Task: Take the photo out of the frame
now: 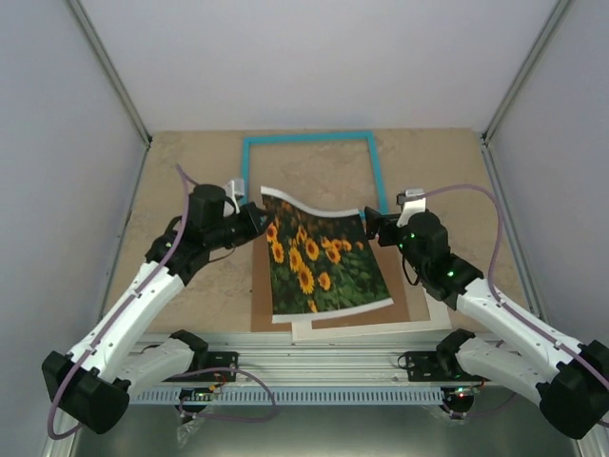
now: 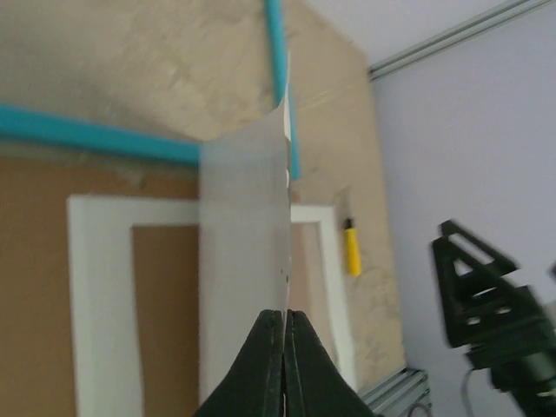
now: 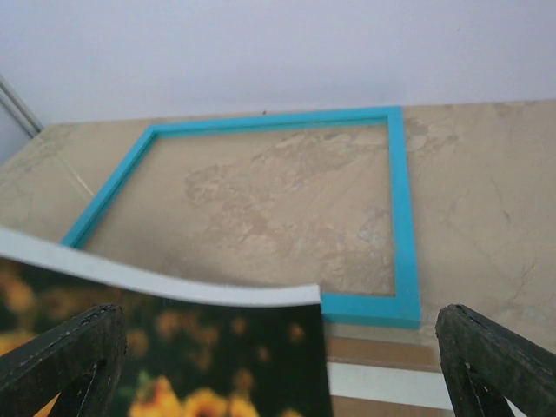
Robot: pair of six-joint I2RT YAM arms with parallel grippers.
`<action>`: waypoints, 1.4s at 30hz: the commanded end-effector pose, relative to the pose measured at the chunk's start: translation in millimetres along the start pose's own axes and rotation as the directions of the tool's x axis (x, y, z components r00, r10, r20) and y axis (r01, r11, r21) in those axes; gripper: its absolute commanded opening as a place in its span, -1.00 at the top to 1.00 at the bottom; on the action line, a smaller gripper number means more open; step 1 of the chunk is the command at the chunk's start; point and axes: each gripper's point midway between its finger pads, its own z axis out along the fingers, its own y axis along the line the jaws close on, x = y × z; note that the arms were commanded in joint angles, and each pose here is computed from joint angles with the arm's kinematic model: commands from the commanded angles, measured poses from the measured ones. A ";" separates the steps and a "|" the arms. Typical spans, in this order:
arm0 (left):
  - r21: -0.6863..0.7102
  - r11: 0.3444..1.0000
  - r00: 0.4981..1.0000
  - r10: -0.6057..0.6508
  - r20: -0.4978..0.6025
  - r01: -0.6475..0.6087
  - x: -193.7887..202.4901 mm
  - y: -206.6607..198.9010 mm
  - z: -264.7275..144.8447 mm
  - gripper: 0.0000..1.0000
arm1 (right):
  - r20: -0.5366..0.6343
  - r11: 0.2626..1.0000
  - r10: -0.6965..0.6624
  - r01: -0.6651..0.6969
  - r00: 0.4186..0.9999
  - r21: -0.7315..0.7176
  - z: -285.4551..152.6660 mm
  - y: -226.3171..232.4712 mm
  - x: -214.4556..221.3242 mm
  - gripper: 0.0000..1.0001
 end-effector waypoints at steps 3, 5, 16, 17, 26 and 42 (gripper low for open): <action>-0.077 0.997 1.000 -0.020 -0.010 0.019 26.1 44.3 9.2 1.00 | -0.042 0.999 -0.015 0.014 0.999 -0.037 7.7 4.5 17.3 -0.95; -0.108 0.994 1.000 -0.019 -0.024 0.016 34.7 59.2 14.3 1.00 | -0.043 0.999 -0.016 0.014 0.999 -0.045 8.7 5.4 19.8 -0.95; -0.199 0.980 0.998 -0.029 -0.061 0.016 61.2 115.2 49.5 1.00 | -0.075 0.998 -0.032 0.028 0.997 -0.057 16.4 7.3 33.9 -0.95; -0.206 0.978 0.997 -0.025 -0.071 0.010 62.6 118.2 53.0 1.00 | -0.075 0.998 -0.033 0.028 0.997 -0.058 16.5 7.6 34.0 -0.95; -0.328 0.943 0.996 0.044 -0.073 -0.066 52.1 143.5 70.6 1.00 | -0.082 0.998 -0.036 0.031 0.996 -0.061 18.2 7.7 37.6 -0.95; -0.498 0.858 0.992 0.103 -0.074 -0.127 32.6 171.8 78.8 0.35 | -0.085 0.999 -0.030 0.026 0.996 -0.047 18.5 5.5 38.5 -0.95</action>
